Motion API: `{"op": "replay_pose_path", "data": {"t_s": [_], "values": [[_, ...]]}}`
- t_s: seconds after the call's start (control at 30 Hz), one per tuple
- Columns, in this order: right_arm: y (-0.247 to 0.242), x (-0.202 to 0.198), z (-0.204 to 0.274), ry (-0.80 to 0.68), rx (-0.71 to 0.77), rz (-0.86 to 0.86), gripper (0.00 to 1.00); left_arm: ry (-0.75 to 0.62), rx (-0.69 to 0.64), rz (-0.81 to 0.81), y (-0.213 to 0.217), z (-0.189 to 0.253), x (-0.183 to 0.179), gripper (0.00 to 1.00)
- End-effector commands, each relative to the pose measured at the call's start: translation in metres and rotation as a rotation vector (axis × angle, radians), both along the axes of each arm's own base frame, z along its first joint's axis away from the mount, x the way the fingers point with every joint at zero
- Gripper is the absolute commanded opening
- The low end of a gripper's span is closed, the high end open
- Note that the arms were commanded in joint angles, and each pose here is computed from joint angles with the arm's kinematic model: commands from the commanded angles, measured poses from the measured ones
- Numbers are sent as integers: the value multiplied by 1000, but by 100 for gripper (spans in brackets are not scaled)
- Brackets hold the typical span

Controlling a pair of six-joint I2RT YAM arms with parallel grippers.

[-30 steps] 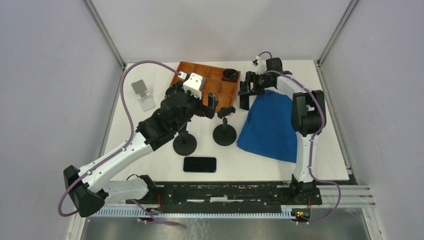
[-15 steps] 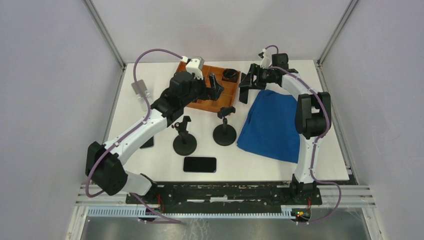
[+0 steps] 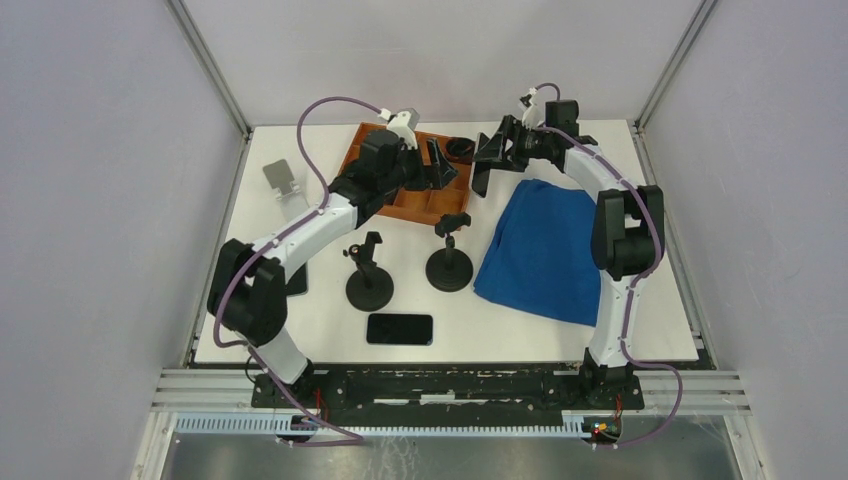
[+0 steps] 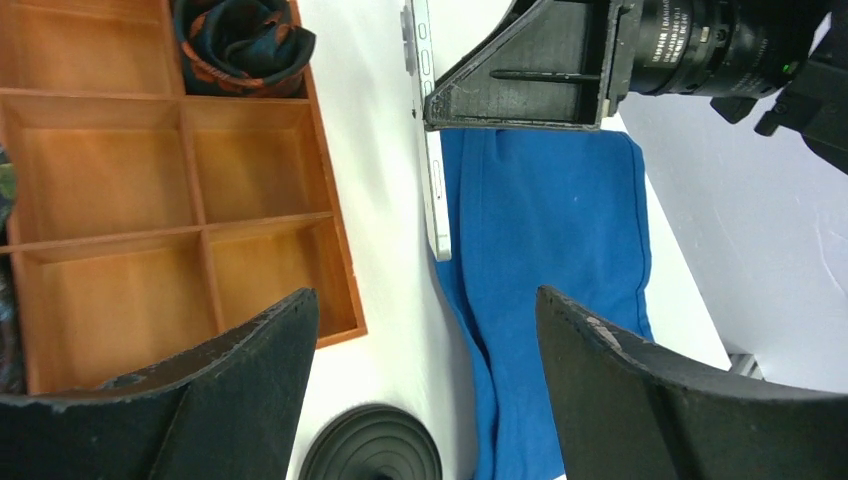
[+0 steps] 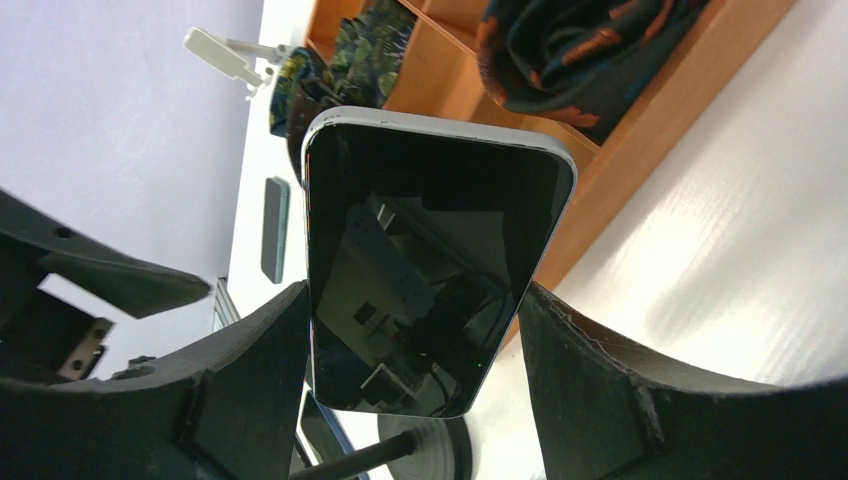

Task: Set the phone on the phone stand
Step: Pick up the phone at the center of the board.

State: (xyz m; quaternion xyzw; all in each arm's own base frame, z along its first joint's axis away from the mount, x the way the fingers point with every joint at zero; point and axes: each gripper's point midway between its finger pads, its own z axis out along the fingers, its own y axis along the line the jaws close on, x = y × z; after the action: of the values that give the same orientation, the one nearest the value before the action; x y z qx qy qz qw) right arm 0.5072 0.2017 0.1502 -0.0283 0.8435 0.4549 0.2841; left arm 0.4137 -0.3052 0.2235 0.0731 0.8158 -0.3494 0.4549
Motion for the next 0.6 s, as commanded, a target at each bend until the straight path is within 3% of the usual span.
{"op": "replay_pose_path", "data": {"t_s": [0.0, 0.43, 0.57], "values": [[14, -6, 74, -145, 101, 41, 47, -20, -113, -56, -25, 25, 13, 84], [36, -27, 92, -162, 139, 87, 47, 76, -185, -115, -56, -5, 32, 77], [43, -35, 96, -172, 139, 101, 47, 97, -206, -122, -62, -8, 34, 69]]}}
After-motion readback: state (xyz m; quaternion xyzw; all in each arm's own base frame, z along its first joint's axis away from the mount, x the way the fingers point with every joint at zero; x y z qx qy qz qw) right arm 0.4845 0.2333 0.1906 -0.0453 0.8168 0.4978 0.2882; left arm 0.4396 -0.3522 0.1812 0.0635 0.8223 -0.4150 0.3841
